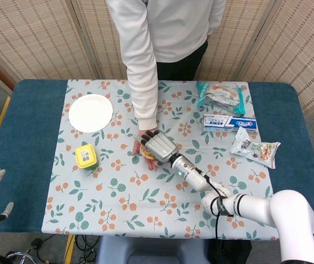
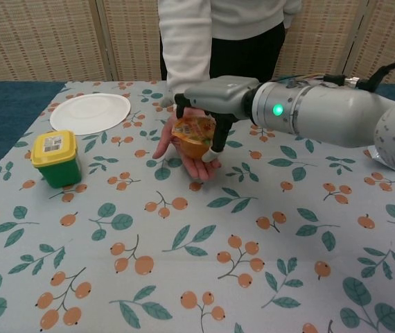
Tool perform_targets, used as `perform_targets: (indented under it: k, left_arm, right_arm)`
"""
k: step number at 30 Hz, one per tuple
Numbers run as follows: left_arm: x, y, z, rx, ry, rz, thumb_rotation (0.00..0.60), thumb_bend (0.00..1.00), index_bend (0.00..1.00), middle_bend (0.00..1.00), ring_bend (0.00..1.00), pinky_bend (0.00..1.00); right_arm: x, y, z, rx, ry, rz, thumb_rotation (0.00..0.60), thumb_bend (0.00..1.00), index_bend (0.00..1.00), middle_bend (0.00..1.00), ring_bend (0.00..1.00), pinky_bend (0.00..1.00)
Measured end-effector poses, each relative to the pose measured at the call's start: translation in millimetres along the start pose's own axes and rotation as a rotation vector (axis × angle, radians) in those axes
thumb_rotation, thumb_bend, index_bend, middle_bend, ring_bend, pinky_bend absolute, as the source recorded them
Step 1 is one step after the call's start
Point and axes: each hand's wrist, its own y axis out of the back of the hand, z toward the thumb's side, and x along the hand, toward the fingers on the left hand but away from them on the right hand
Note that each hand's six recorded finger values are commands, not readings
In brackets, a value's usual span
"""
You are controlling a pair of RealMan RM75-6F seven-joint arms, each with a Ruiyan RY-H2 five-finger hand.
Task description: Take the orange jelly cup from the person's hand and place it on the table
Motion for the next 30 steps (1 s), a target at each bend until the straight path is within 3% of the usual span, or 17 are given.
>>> perform_targets:
  k: [5,12,19,30]
  left_arm:
    - [0,-2,0,-0.002,0.0,-0.005,0.6,0.28,0.01,0.05,0.11,0.07]
    - [-1,-4,-4,-0.006,0.013,-0.011,0.6,0.28,0.01,0.04,0.11,0.07]
    - [-3,-5,-7,-0.011,0.017,-0.013,0.6,0.28,0.01,0.04,0.11,0.07]
    - [-1,-2,-7,-0.01,0.012,-0.003,0.6,0.28,0.01,0.04,0.11,0.07]
  right_arm:
    - [-2,-2,4,-0.002,0.008,-0.013,0.6,0.25,0.21,0.29,0.21,0.34]
    - [-5,-6,8,0.008,0.011,-0.011,0.6,0.3,0.24,0.3,0.22,0.37]
    - [-5,-6,9,-0.012,0.007,-0.02,0.6,0.42,0.38,0.36,0.29,0.48]
    - [10,22,-6,-0.113,-0.01,-0.104,0.6,0.43,0.4,0.37,0.32,0.51]
